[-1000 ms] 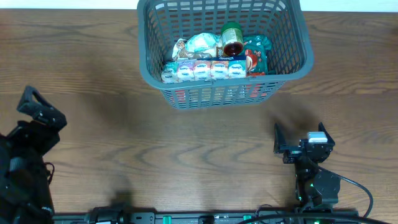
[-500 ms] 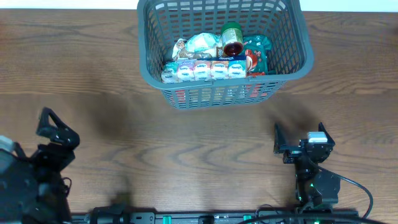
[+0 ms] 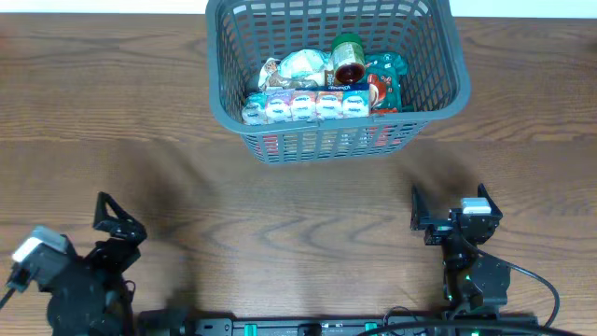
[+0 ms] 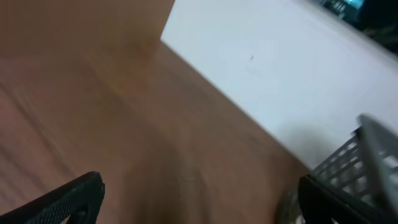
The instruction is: Pack container
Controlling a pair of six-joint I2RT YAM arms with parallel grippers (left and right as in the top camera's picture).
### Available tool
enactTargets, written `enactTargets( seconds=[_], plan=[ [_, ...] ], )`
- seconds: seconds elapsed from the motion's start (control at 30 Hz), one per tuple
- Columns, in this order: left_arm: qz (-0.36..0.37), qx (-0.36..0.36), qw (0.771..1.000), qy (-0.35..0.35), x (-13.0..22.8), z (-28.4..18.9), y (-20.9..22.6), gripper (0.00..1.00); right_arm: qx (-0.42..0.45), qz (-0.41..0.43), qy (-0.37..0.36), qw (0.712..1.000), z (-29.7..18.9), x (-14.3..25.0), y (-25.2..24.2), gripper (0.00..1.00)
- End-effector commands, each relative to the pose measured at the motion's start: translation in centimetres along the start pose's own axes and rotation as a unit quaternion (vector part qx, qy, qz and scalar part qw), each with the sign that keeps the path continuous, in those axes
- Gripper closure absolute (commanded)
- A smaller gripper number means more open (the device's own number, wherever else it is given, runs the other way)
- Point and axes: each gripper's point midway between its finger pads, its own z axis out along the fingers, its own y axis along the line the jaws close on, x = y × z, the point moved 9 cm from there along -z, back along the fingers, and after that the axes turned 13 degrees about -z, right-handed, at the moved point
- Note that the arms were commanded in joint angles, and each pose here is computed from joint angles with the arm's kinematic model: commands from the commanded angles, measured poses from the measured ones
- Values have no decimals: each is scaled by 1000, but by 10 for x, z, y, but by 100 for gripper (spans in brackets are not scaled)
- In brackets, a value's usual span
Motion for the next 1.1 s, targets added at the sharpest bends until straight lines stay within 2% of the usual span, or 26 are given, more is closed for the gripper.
enactTargets(
  seconds=[0.0,0.47,1.07],
  plan=[
    [1,-4,1000,12,13,7,8,1,4,8,3,1000,0,1,-1,1],
    [8,15,998,66,58,42,25,1,4,8,3,1000,0,1,-1,1],
    [2,35,998,53,77,42,44,1,4,8,3,1000,0,1,-1,1]
  ],
)
